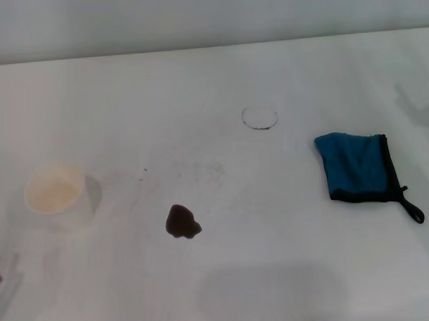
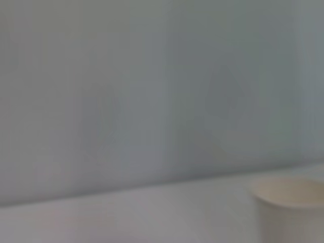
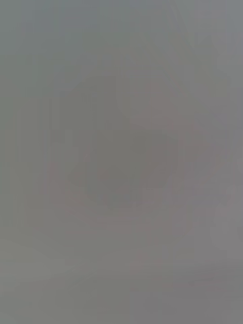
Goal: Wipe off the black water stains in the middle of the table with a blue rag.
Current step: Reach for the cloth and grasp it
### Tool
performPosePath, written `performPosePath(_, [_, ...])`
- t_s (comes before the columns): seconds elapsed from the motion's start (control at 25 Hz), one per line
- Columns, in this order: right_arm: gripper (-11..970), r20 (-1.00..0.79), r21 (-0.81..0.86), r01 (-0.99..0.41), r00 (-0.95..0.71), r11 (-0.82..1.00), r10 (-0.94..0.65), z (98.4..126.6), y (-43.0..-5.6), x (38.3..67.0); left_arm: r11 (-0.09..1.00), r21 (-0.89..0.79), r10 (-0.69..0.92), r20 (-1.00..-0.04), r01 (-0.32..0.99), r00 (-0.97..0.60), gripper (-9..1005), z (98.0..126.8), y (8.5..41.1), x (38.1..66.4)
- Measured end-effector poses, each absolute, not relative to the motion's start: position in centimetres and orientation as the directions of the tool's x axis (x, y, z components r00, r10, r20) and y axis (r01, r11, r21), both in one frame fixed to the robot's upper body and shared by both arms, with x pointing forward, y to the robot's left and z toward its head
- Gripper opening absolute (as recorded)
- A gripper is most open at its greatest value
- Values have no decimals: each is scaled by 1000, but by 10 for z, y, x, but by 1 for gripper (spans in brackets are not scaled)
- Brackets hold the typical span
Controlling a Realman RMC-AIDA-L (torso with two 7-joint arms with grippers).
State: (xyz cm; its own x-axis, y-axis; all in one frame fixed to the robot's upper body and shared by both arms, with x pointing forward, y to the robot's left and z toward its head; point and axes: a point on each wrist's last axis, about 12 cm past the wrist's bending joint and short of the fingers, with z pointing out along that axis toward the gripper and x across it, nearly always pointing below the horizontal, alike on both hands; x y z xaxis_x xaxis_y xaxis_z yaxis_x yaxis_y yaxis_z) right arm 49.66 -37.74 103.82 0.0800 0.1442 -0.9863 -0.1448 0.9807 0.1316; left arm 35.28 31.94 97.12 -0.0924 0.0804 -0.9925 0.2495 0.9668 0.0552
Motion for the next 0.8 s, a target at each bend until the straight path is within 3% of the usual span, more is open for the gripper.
performPosePath(0.24, [851, -926, 360, -131, 70, 924, 371, 1051, -403, 495, 986, 72, 75, -997, 152, -13, 881, 982, 335, 352])
performPosePath(0.44, [851, -808, 589, -129, -106, 798, 580, 1071, -436, 505, 990, 75, 73, -997, 116, 18, 880, 987, 339, 365])
performPosePath(0.8, [736, -721, 635, -229, -518, 738, 460, 1132, -451, 534, 981, 108, 97, -993, 159, 74, 881, 996, 337, 401])
